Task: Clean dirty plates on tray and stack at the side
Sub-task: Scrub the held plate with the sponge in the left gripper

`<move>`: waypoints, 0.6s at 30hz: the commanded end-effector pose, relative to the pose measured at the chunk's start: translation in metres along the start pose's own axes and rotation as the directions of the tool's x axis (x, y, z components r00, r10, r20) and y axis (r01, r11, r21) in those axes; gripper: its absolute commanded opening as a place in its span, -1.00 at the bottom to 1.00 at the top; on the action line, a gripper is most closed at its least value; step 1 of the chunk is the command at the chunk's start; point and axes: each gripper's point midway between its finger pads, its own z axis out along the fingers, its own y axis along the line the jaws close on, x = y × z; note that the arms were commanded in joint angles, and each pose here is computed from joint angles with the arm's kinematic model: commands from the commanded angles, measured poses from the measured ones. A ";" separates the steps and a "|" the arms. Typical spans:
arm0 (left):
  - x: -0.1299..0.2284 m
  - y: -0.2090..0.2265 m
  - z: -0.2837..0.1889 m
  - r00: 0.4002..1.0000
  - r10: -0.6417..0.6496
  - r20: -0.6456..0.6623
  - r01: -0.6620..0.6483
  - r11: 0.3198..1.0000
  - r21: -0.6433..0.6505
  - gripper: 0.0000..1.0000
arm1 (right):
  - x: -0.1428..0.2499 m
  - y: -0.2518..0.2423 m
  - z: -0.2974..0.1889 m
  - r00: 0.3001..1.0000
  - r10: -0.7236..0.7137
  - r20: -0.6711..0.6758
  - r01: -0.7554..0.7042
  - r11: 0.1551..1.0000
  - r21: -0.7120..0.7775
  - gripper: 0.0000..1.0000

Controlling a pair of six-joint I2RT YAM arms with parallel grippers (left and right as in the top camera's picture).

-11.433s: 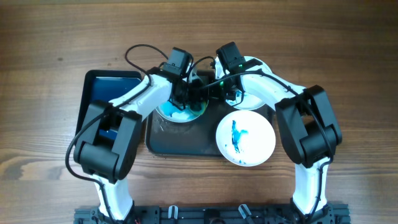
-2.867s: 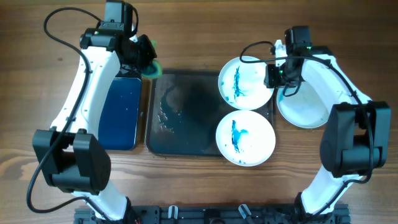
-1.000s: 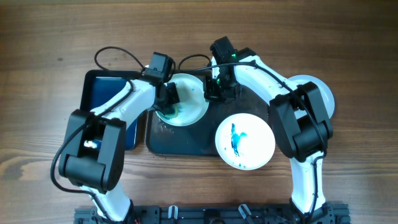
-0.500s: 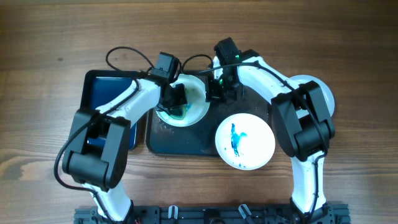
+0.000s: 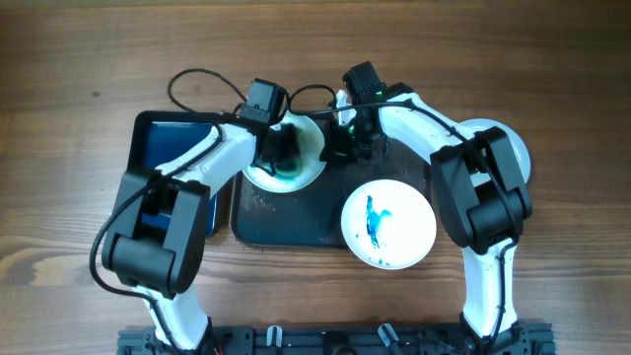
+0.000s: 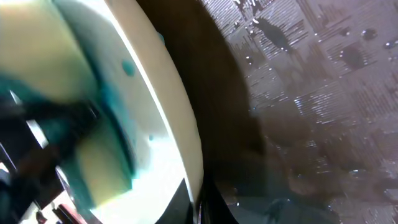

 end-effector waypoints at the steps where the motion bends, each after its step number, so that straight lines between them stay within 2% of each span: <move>1: -0.027 0.066 0.003 0.980 -0.114 0.164 0.156 0.948 -0.276 -0.92 | 0.026 0.002 0.020 0.995 -0.008 -0.104 0.004 0.999 -0.035 -0.91; 3: -0.010 0.059 0.006 0.989 -0.115 0.092 0.135 0.957 -0.255 -0.92 | 0.026 0.002 0.020 0.994 -0.009 -0.104 0.005 0.999 -0.036 -0.91; 4: 0.010 0.048 0.009 0.993 -0.116 -0.005 0.113 0.972 -0.208 -0.92 | 0.027 0.002 0.020 0.994 -0.008 -0.105 0.005 0.999 -0.035 -0.92; 5: 0.028 0.033 0.010 0.992 -0.062 -0.108 0.047 0.990 -0.133 -0.92 | 0.027 0.001 0.020 0.994 -0.009 -0.106 0.005 0.999 -0.035 -0.92; 6: 0.050 0.008 0.008 0.972 0.076 -0.222 -0.073 0.997 0.023 -0.92 | 0.027 0.001 0.020 0.994 -0.009 -0.106 0.005 0.999 -0.035 -0.91; 7: 0.063 -0.011 0.004 0.944 0.199 -0.262 -0.162 0.975 0.156 -0.92 | 0.027 0.002 0.020 0.994 -0.009 -0.106 0.005 0.999 -0.035 -0.91; 8: 0.064 -0.028 0.003 0.925 0.299 -0.233 -0.240 0.938 0.252 -0.92 | 0.027 0.002 0.020 0.994 -0.008 -0.105 0.005 0.999 -0.036 -0.91; 9: 0.051 -0.036 0.006 0.930 0.328 -0.163 -0.280 0.924 0.261 -0.92 | 0.026 0.002 0.021 0.995 -0.009 -0.104 0.005 0.999 -0.037 -0.91; 11: 0.013 -0.041 0.011 0.946 0.324 -0.002 -0.317 0.927 0.198 -0.92 | 0.027 0.003 0.021 0.994 -0.012 -0.105 0.008 0.999 -0.040 -0.91; 13: -0.015 -0.021 0.013 0.967 0.237 0.088 -0.242 0.969 0.042 -0.92 | 0.028 0.002 0.020 0.994 -0.017 -0.108 0.013 0.999 -0.039 -0.91; 16: -0.009 0.006 0.017 0.972 0.228 0.054 -0.223 0.971 -0.084 -0.92 | 0.027 0.001 0.021 0.994 -0.015 -0.107 0.012 0.999 -0.031 -0.91; 18: 0.004 0.024 0.025 0.992 0.127 0.013 -0.124 0.984 -0.124 -0.92 | 0.027 0.001 0.021 0.994 -0.017 -0.105 0.013 0.999 -0.033 -0.91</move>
